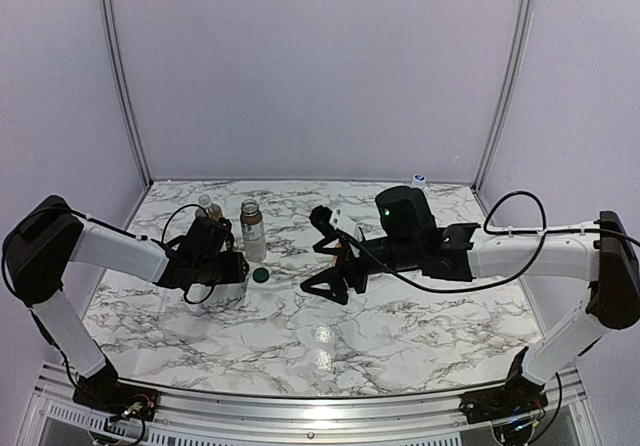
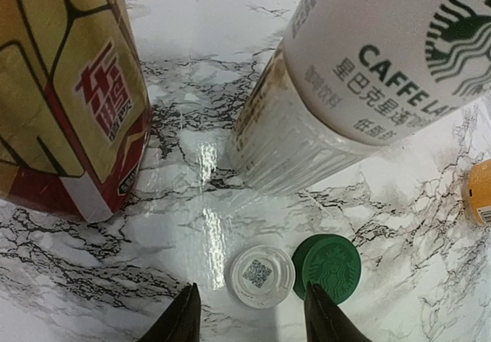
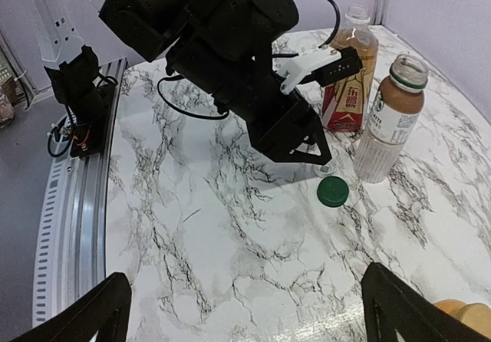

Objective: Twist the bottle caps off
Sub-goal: Move the bottle cap to the center of the board.

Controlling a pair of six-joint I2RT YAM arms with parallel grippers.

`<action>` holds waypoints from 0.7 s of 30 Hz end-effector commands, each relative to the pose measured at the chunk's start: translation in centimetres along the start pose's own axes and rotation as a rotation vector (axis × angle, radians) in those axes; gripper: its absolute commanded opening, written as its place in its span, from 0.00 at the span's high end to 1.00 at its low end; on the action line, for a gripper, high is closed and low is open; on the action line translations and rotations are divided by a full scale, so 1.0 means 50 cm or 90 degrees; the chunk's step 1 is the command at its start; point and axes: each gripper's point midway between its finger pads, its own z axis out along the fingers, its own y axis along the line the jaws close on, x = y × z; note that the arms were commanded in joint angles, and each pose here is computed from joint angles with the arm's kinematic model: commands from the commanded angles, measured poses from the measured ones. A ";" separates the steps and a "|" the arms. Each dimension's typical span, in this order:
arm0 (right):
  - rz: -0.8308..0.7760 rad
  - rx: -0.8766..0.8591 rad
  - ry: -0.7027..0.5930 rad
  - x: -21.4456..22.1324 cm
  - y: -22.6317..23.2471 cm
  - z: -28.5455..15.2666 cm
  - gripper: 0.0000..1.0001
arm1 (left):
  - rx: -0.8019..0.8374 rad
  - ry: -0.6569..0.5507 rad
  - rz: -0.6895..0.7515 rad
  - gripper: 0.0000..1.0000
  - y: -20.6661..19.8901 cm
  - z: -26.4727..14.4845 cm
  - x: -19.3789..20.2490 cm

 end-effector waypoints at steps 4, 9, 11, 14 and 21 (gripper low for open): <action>-0.002 0.003 -0.001 -0.005 0.003 -0.002 0.02 | -0.015 -0.004 0.019 0.57 0.002 0.012 -0.004; 0.000 0.001 0.002 -0.001 0.003 0.001 0.02 | -0.025 0.011 0.032 0.59 0.004 0.026 0.003; 0.002 0.000 0.002 0.001 0.004 0.000 0.02 | -0.044 0.021 0.038 0.60 0.012 0.031 0.007; 0.004 0.001 0.004 0.005 0.005 -0.001 0.02 | -0.055 0.024 0.042 0.61 0.018 0.034 0.010; 0.006 0.001 0.004 0.007 0.005 -0.002 0.02 | -0.070 0.031 0.046 0.67 0.027 0.037 0.016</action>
